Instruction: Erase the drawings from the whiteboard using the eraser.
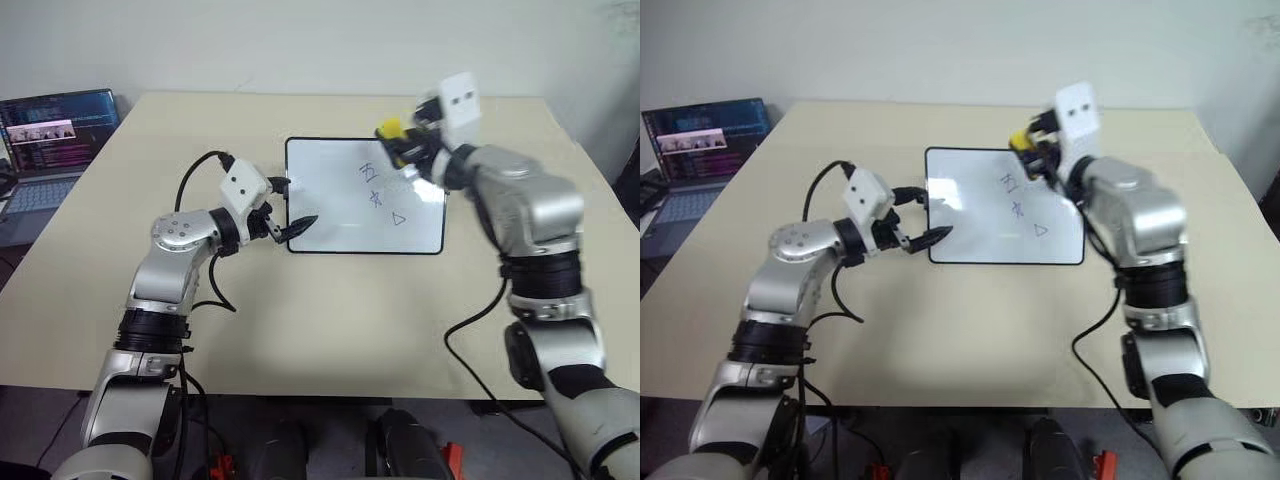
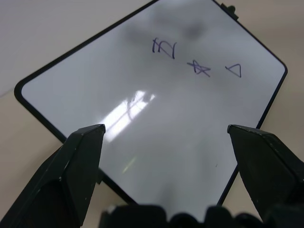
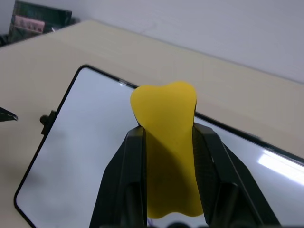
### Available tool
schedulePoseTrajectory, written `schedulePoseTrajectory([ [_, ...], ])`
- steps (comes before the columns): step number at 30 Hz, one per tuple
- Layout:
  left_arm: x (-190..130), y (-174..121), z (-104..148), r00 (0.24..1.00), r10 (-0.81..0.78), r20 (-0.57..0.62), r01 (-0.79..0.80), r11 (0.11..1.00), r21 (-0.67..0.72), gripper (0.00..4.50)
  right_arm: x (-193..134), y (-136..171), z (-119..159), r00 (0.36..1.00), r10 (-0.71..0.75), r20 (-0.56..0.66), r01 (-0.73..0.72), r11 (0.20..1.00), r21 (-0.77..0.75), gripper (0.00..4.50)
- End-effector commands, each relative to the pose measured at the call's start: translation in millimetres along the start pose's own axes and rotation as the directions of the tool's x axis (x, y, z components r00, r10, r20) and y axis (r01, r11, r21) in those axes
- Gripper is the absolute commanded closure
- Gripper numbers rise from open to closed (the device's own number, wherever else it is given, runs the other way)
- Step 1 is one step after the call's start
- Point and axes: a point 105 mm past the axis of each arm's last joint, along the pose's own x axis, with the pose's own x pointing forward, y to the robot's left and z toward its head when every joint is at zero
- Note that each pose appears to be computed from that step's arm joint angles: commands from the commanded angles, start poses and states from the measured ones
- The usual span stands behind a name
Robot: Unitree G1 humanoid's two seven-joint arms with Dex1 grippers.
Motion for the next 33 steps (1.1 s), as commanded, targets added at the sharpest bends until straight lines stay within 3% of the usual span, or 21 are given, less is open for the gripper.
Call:
schedulePoseTrajectory([
  [1,-3,4,12,0.999,0.024,0.031,-0.025,0.999,0.043,0.0,7,3,24,0.997,-0.028,0.074,0.033,0.997,-0.075,3.52],
  [13,-6,-1,9,1.0,0.022,0.019,-0.023,0.999,0.038,0.0,22,-18,-4,0.989,-0.143,-0.03,0.137,0.981,-0.14,3.52],
  [33,-8,-2,10,1.0,0.02,0.022,-0.021,0.999,0.037,0.0,41,-25,-31,0.982,-0.187,-0.031,0.18,0.969,-0.169,3.52],
])
